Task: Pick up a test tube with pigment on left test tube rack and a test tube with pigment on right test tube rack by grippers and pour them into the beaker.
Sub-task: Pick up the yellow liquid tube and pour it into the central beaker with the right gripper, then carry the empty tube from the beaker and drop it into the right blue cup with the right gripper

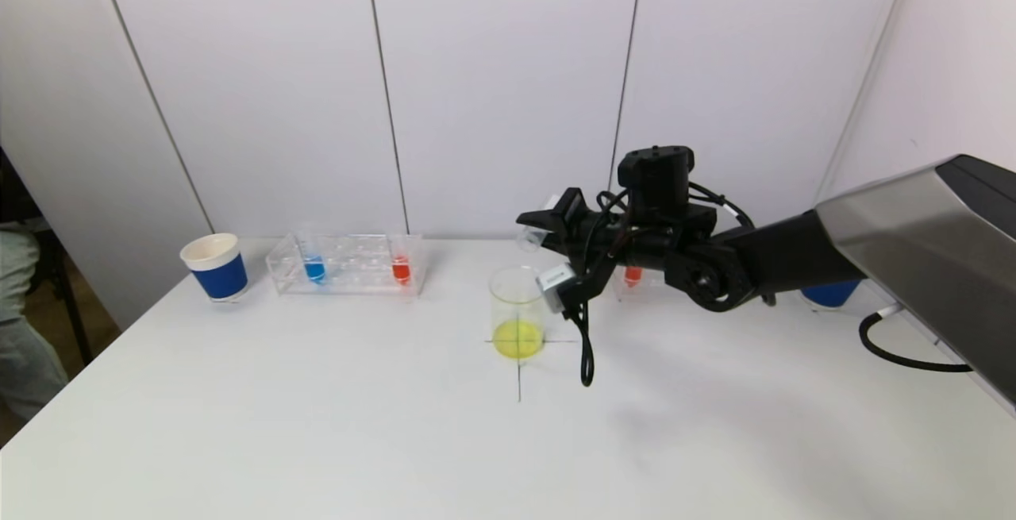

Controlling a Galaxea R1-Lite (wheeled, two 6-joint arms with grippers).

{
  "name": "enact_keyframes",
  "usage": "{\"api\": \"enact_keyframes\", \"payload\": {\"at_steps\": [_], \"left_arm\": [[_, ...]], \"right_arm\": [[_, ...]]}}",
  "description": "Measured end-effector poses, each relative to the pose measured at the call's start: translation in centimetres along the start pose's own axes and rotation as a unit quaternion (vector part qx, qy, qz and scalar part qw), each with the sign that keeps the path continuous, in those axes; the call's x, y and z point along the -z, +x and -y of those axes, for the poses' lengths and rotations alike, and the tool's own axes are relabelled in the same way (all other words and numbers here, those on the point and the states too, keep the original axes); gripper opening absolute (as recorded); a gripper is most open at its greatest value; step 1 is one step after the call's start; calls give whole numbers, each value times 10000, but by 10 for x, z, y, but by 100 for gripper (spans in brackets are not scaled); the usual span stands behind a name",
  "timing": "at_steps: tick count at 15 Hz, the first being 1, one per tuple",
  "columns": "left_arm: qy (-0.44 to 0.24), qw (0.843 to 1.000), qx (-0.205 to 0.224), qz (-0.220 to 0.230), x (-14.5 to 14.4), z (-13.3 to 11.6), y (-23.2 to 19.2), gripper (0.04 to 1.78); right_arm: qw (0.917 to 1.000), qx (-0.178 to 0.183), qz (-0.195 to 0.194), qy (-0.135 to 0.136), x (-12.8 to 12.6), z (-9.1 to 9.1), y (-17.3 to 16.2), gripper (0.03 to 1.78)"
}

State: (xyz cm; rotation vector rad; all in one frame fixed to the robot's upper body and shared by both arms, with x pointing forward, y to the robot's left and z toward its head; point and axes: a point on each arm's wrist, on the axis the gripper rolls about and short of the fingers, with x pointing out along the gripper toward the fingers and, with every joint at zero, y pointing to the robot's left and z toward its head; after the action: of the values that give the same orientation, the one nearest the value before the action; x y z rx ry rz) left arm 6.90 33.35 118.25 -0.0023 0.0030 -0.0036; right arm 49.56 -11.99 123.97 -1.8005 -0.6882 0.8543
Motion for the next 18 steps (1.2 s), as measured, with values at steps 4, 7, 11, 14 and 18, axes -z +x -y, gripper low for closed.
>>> {"api": "enact_keyframes", "payload": {"at_steps": [4,7,11,14,18], "left_arm": [[-2,10000,2,-2,0,0,0,177],[-2,10000,2,0,0,0,0,177],[-2,10000,2,0,0,0,0,177],[-2,10000,2,-2,0,0,0,177],[-2,10000,-2,-2,0,0,0,177]], "right_arm": [[10000,-8,67,24,-5,2,2,50],[9995,-20,132,279,-8,4,2,50],[9930,88,189,1162,-14,15,-1,50],[9800,232,70,1977,-15,32,-10,50],[9580,490,-313,2808,-11,59,-29,50]]}}
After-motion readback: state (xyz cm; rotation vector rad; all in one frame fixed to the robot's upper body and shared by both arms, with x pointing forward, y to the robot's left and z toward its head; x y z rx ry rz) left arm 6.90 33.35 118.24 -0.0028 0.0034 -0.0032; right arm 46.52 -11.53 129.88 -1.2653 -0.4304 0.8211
